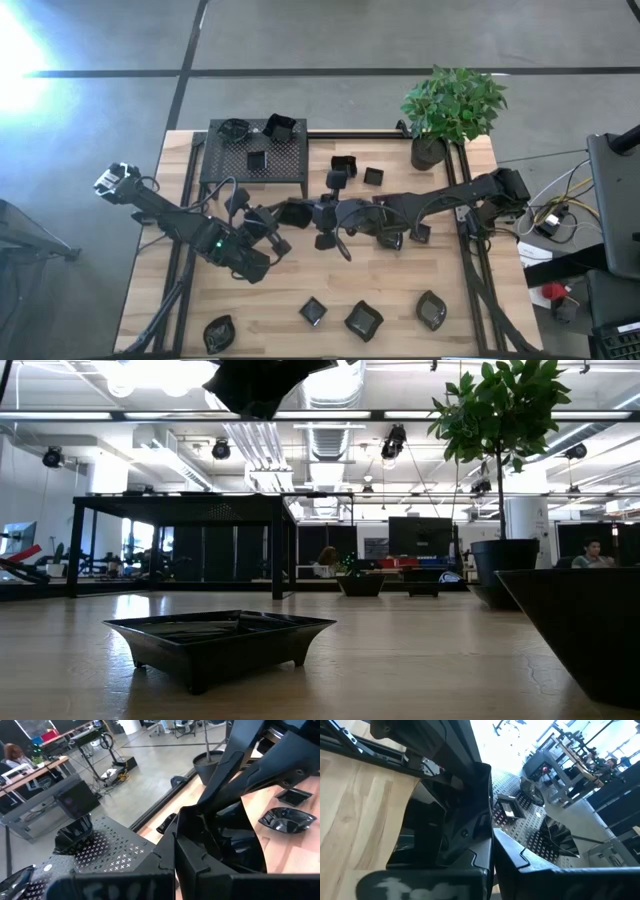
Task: Pick & Place Mini shaped plates
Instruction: Stack the distorted square plate on top of the distorted square plate on the shelf
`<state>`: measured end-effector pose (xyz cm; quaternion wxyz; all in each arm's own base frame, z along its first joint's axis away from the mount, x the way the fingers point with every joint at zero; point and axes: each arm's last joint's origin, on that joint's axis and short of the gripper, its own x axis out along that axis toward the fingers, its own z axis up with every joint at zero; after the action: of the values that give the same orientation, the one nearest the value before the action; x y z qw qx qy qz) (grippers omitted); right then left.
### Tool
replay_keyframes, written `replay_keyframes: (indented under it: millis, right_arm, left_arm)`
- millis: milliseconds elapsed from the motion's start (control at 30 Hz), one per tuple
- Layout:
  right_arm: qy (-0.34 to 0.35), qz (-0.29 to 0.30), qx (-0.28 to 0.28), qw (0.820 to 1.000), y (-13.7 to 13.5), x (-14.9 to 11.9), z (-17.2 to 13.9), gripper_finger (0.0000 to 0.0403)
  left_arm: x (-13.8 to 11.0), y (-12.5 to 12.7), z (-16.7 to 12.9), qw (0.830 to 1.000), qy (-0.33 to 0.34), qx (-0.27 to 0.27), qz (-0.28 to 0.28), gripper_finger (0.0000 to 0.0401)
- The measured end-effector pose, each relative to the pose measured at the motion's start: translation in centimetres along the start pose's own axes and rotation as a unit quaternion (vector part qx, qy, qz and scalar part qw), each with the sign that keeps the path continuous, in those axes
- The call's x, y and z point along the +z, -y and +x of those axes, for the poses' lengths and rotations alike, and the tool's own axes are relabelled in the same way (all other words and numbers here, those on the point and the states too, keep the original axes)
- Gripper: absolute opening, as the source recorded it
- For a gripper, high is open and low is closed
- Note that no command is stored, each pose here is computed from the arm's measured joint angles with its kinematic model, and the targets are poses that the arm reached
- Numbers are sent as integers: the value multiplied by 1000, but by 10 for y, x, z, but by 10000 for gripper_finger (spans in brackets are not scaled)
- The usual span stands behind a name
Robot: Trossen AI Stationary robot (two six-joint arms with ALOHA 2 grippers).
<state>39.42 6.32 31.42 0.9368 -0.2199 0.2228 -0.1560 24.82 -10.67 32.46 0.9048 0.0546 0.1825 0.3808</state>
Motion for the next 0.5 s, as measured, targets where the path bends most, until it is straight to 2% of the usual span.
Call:
replay_keyframes:
  millis: [333, 500]
  right_arm:
    - [-2, 1, 1, 1000, 0, -1, 0, 8]
    - [-1, 1, 1, 1000, 0, -1, 0, 8]
  left_arm:
    - [0, -1, 1, 999, -11, -12, -29, 1]
    - [0, -1, 3, 999, -21, -21, -40, 33]
